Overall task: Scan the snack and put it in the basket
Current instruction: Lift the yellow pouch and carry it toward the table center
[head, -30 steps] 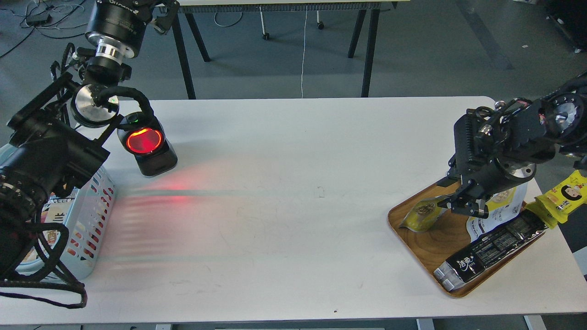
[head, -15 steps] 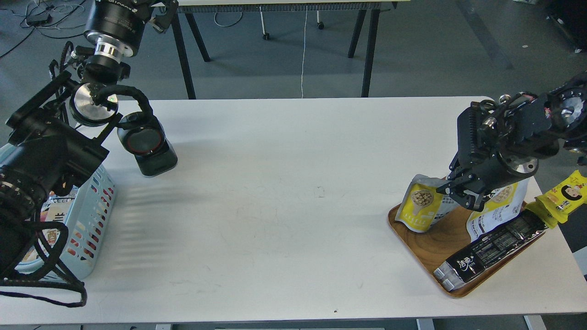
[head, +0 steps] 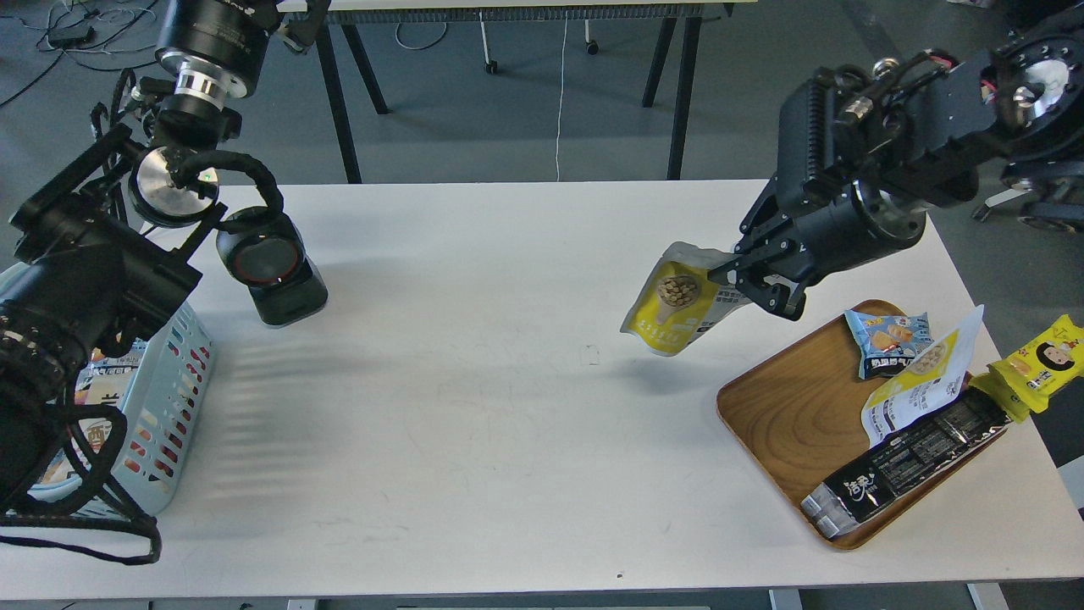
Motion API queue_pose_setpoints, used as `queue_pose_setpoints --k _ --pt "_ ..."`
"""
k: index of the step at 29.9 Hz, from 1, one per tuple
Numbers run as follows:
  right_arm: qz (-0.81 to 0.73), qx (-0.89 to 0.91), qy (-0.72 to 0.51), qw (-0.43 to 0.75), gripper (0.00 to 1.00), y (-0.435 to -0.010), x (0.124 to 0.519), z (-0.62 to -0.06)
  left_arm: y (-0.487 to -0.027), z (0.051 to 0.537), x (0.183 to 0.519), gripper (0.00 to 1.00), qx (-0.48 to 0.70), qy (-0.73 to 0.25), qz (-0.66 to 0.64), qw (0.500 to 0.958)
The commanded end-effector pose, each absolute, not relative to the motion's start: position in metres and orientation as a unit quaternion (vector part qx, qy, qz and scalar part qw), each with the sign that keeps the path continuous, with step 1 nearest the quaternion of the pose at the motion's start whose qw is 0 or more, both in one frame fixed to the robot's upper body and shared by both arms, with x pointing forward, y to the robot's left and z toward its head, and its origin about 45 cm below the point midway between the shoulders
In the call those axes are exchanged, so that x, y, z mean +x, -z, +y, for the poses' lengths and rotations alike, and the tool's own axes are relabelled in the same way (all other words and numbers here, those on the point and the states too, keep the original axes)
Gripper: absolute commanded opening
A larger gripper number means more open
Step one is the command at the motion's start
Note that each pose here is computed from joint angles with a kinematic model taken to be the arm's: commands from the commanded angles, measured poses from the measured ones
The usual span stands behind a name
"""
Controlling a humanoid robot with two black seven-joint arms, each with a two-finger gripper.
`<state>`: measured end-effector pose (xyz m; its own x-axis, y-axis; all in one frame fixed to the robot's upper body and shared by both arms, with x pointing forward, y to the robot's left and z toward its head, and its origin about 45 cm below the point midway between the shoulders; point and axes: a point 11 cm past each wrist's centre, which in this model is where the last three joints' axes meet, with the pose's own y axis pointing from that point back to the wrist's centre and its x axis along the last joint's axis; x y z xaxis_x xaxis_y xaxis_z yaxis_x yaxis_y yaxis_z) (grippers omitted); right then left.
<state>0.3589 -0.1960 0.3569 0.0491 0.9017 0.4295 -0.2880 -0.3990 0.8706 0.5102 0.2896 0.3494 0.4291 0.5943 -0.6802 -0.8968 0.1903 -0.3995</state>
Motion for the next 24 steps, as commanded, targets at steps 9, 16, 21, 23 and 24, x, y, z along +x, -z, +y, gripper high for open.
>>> queue_pose_setpoints --k 9,16,21,23,24 --pt "0.295 0.557 -0.647 0.429 0.00 -0.348 0.366 -0.111 -0.348 0.291 0.510 1.00 -0.393 -0.500 0.191 0.748" --pt "0.303 0.557 -0.656 0.409 0.00 -0.328 0.372 -0.068 -0.346 0.291 0.509 1.00 -0.391 -0.502 0.192 0.748" --pt "0.309 0.552 -0.661 0.405 0.00 -0.310 0.377 -0.050 -0.346 0.293 0.509 1.00 -0.391 -0.502 0.191 0.747" --pt "0.310 0.552 -0.661 0.402 0.00 -0.304 0.377 -0.043 -0.346 0.293 0.509 1.00 -0.391 -0.502 0.191 0.747" --pt "0.310 0.556 -0.659 0.400 0.00 -0.300 0.376 -0.039 -0.346 0.293 0.509 1.00 -0.391 -0.502 0.191 0.747"
